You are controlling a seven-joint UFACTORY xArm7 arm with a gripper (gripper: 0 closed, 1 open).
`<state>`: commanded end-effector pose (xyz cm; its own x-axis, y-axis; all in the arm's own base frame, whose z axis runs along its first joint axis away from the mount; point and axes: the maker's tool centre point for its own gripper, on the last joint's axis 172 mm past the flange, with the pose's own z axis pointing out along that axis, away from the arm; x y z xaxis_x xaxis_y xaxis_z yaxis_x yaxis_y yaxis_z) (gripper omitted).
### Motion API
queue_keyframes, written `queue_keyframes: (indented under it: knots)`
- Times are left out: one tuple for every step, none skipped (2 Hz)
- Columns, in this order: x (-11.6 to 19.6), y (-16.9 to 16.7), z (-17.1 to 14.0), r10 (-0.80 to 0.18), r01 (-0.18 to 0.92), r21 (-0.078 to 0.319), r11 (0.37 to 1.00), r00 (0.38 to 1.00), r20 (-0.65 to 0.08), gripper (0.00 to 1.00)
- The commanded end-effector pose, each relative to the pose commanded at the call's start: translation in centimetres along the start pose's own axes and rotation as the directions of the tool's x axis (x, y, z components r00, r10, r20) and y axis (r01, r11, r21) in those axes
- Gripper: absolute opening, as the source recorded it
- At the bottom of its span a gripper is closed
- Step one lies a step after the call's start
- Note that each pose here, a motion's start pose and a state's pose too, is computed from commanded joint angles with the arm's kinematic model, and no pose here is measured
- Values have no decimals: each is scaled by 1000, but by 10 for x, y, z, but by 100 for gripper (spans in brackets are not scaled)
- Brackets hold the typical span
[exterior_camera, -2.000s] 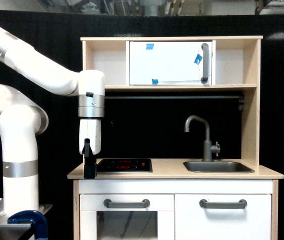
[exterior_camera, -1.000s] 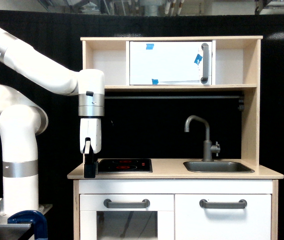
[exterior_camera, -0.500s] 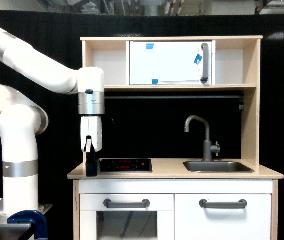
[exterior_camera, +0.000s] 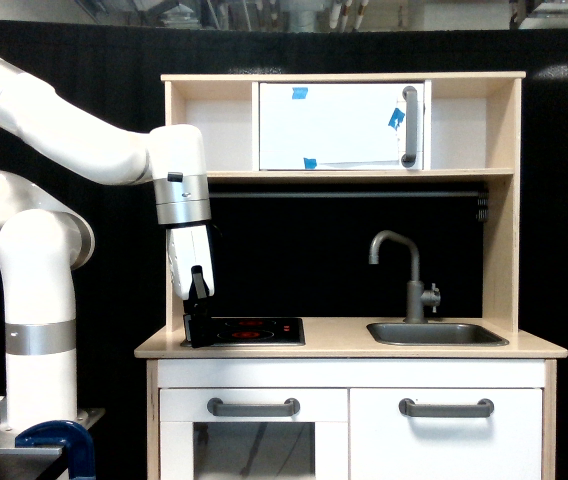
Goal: Turn on the faucet
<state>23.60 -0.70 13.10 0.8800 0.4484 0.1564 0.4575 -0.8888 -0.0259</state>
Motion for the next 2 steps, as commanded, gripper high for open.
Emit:
queue_keyframes:
  knots:
    - [65, 1, 1, -229, 234, 63, 970, 970, -85, 100]
    - [136, -8, -11, -371, 426, 131, 895, 875, -311, 100]
